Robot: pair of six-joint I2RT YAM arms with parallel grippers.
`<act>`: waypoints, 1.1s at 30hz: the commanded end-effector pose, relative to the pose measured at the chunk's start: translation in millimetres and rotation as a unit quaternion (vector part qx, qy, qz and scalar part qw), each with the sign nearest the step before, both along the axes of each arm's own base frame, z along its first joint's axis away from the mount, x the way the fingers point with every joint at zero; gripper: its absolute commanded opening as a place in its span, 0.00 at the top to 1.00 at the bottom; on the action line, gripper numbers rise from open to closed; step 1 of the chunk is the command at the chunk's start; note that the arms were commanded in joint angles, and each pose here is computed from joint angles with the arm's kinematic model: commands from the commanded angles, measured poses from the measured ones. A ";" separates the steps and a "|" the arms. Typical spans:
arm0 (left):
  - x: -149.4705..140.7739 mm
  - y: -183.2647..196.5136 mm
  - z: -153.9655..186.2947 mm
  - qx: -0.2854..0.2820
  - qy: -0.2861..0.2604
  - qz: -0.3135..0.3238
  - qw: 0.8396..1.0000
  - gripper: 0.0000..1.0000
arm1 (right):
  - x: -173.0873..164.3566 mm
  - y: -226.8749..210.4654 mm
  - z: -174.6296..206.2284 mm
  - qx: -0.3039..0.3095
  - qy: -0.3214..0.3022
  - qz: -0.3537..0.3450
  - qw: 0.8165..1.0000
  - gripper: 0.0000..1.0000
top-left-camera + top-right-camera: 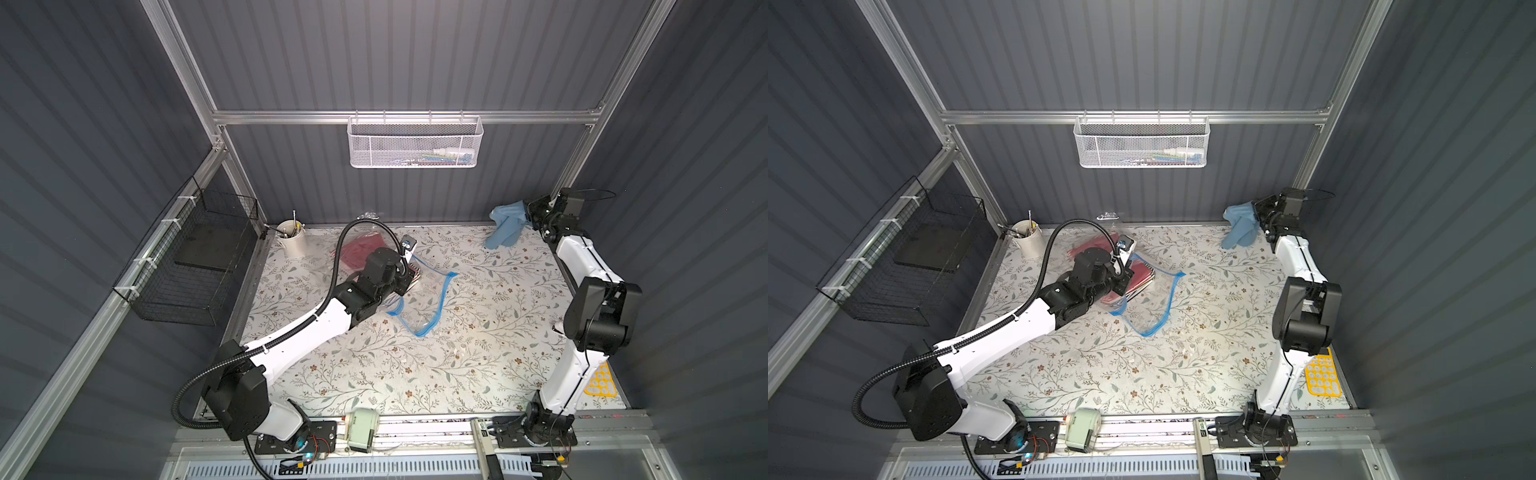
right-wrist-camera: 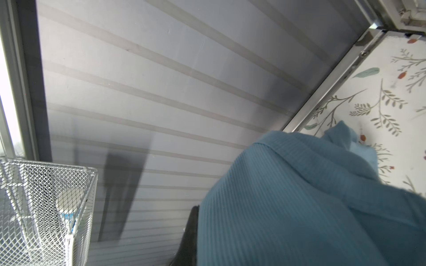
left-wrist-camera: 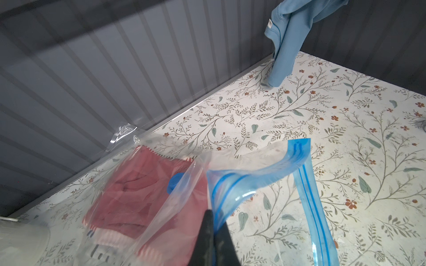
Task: Take the tank top out of the vacuum bag
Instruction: Place the tank top at the center of the board.
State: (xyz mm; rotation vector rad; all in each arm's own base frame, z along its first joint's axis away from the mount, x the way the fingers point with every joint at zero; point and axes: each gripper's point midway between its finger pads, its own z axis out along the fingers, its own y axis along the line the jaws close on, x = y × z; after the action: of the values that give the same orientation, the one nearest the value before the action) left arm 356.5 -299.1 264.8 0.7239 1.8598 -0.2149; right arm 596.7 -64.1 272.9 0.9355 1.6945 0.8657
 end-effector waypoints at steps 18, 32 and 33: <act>-1.1 0.3 6.3 -0.006 0.003 -0.008 1.000 1.00 | -75.5 6.1 -100.8 0.031 0.088 -0.025 0.995 1.00; -4.2 0.7 13.6 -0.015 0.000 -0.012 1.000 1.00 | -121.7 15.4 -168.6 0.052 0.162 -0.022 0.985 1.00; -4.5 1.0 14.1 -0.016 0.000 -0.012 1.000 1.00 | -124.7 15.9 -171.7 0.053 0.166 -0.022 0.984 1.00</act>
State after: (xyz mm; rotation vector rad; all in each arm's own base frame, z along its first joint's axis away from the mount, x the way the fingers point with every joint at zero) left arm 353.7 -303.0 264.4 0.7413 1.8580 -0.2426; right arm 472.5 -48.8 93.3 1.2694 1.9339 0.7930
